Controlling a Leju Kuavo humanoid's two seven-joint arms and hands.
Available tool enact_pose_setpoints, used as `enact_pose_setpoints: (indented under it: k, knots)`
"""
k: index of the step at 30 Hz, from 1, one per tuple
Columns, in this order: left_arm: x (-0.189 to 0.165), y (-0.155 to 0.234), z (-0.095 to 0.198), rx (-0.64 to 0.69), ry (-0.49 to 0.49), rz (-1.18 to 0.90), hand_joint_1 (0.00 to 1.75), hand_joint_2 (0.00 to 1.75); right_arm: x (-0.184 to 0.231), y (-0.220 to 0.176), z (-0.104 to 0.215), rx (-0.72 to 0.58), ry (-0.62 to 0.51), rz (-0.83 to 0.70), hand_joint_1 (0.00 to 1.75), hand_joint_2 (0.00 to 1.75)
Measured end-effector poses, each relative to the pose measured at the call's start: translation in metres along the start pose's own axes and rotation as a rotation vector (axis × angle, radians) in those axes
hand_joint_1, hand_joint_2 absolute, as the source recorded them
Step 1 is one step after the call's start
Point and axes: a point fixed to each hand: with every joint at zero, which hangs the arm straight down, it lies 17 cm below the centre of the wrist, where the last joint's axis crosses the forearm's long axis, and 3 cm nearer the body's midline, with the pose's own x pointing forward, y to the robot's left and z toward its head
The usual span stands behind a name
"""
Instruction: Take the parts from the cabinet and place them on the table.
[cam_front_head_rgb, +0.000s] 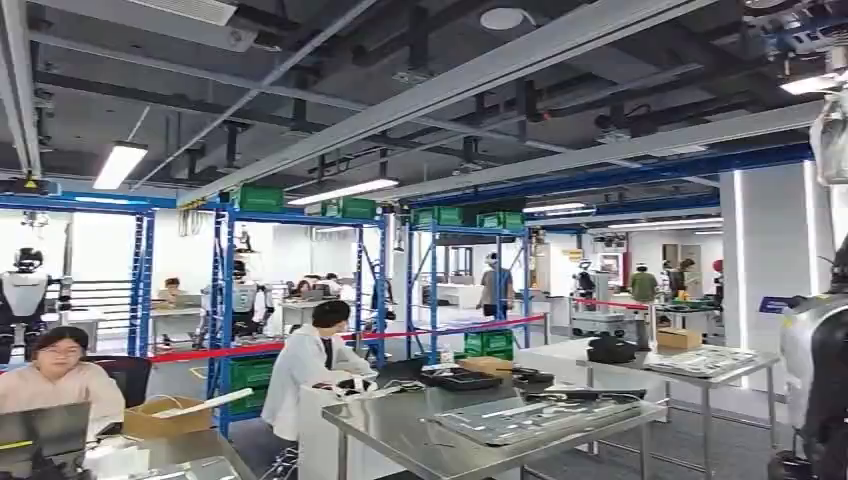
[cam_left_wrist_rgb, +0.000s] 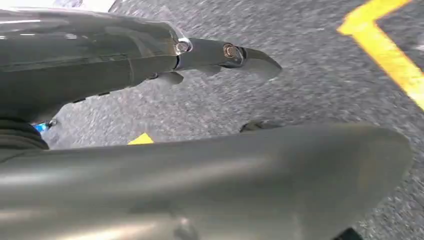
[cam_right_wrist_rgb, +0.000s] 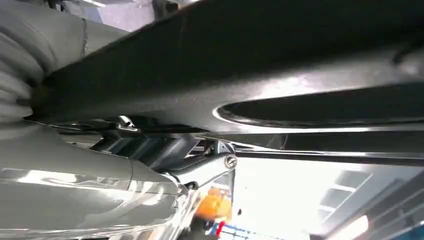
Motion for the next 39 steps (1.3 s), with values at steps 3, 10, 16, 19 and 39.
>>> enact_pose_setpoints:
  k: [3,10,16,19,39]
  knots:
    - [0.001,-0.002,0.0,-0.003,-0.002,0.0,0.0,1.75,0.0,0.0,0.0,-0.001,0.0,0.0,1.75,1.75]
    - [0.0,-0.003,0.0,-0.005,0.0,-0.002,0.0,1.75,0.001,-0.001,0.0,-0.003,-0.003,-0.001,1.75,1.75]
    - [0.001,-0.002,0.0,0.0,0.002,-0.002,0.0,1.75,-0.002,0.001,0.004,-0.01,0.005,-0.01,1.75,1.75]
    - [0.002,-0.008,0.0,-0.007,0.001,-0.001,0.0,1.75,-0.001,0.0,0.003,-0.011,0.001,-0.009,1.75,1.75]
    - [-0.002,-0.001,0.0,-0.001,0.004,-0.004,0.0,1.75,-0.008,-0.003,0.001,-0.021,0.023,-0.035,1.75,1.75]
